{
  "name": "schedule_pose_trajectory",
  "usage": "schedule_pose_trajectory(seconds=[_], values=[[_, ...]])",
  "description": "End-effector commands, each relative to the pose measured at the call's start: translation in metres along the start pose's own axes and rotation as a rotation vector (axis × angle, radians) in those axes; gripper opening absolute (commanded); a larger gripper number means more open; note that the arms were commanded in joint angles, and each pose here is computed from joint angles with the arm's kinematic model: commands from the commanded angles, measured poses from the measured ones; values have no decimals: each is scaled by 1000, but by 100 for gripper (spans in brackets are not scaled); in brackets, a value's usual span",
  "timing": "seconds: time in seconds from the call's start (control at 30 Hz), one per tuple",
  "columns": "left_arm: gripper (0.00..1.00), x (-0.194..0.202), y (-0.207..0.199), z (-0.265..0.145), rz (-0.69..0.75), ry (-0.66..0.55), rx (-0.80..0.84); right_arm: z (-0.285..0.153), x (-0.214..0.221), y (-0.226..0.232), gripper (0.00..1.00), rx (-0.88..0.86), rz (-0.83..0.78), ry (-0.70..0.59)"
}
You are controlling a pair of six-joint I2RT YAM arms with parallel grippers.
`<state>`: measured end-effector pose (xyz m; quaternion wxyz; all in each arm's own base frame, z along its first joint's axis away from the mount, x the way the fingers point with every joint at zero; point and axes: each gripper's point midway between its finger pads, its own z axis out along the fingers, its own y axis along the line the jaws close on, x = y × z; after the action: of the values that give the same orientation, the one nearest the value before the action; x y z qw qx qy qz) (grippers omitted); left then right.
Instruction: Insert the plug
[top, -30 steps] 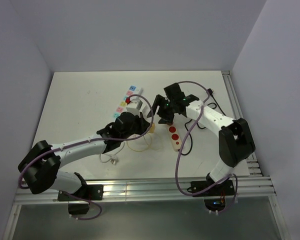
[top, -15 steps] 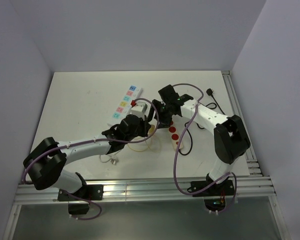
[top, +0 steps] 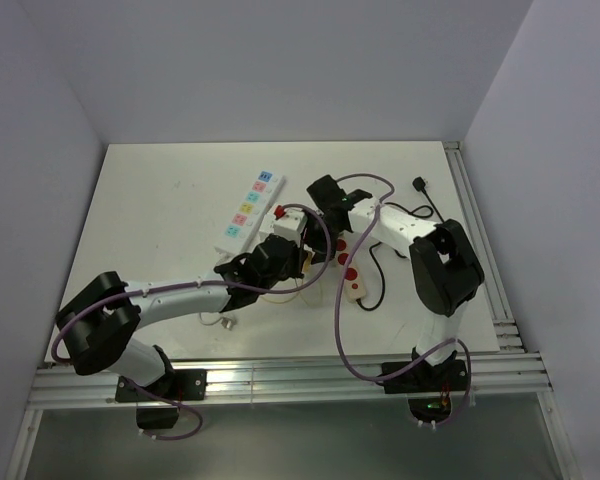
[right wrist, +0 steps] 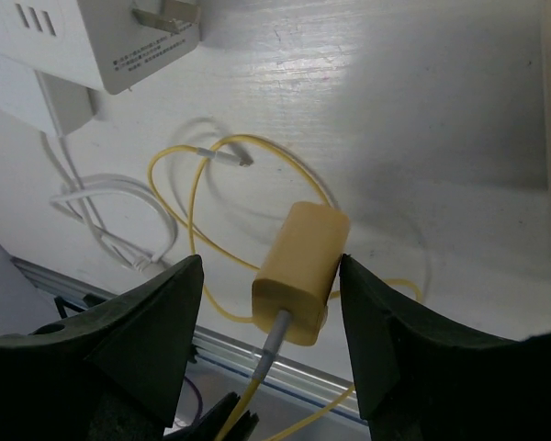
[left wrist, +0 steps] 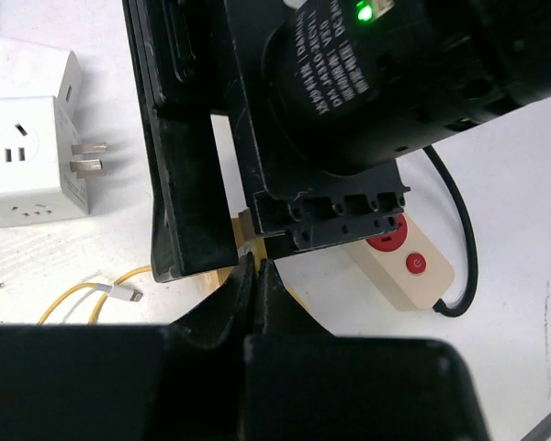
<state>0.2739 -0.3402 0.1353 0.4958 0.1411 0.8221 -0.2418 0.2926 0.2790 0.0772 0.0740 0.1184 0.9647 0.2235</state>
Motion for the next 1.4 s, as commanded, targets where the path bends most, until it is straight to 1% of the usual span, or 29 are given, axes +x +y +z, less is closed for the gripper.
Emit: schedule_pose_trajectory(seconds=[0.0,0.03,0.13,0.17,0.23,0.27,0.3,0.33,0.43,0.47,0.53,0.57,0.6,0.63,0.7,0.73,0.9,0.93,1.0,1.1,1.13,1.17,1.2,1.23,1.27,1.33,1.37], values=[[0,-32,-12,0,-3,-98,9,-4,-6,15,67,-28,-9,-18],[0,-32,-12,1,-2,-100,8,-3,-5,14,65,-28,-8,-10],[0,-31,-11,2,7,-98,-6,-3,-5,14,53,-27,-11,-12],[0,-30,-11,2,10,-97,-6,-4,-5,15,47,-26,-14,-14],[0,-30,-12,2,9,-98,-1,-5,-7,15,38,-24,-21,-23],[0,-29,-13,3,12,-96,0,-6,-7,16,31,-26,-23,-23],[0,-28,-13,3,14,-92,-2,-5,-6,17,30,-33,-25,-17],[0,-30,-13,4,14,-96,-2,-5,-5,17,25,-36,-25,-13],[0,-28,-11,6,20,-85,-18,-5,-4,19,25,-48,-28,-4],[0,-28,-11,7,20,-85,-20,-5,-4,18,20,-47,-30,-1],[0,-27,-12,6,16,-86,-15,-5,-2,20,15,-56,-37,6],[2,-28,-13,6,14,-86,-9,-6,-2,20,15,-57,-42,4],[7,-29,-14,5,13,-88,-5,-7,-3,20,14,-60,-44,0],[20,-28,-15,5,12,-84,1,-7,-3,21,11,-66,-51,0],[35,-31,-16,2,7,-89,7,-9,-5,22,10,-72,-63,-10],[45,-33,-16,1,4,-92,7,-11,-8,24,7,-74,-68,-19],[62,-52,-16,-17,-17,-127,15,-21,-20,20,6,-97,-122,-66],[70,-54,-15,-19,-25,-130,16,-21,-19,15,6,-91,-136,-68],[79,-59,-15,-26,-43,-134,39,-25,-25,8,6,-75,-150,-104],[81,-70,-16,-38,-84,-155,85,-34,-31,4,6,-82,-170,-146],[92,-64,-13,-41,-89,-145,95,-34,-29,-1,6,-91,-178,-137],[99,-70,-13,-48,-102,-161,112,-39,-32,0,4,-105,-181,-154],[99,-70,-11,-50,-111,-161,122,-39,-30,-4,4,-105,-182,-152],[99,-66,-7,-52,-123,-154,119,-43,-31,-4,0,-126,-210,-152],[99,-69,-3,-55,-135,-161,112,-49,-32,-2,0,-138,-231,-166],[100,-64,2,-56,-154,-136,106,-56,-36,-6,0,-121,-288,-193],[100,-63,4,-56,-162,-128,108,-60,-42,-12,0,-78,-297,-227]])
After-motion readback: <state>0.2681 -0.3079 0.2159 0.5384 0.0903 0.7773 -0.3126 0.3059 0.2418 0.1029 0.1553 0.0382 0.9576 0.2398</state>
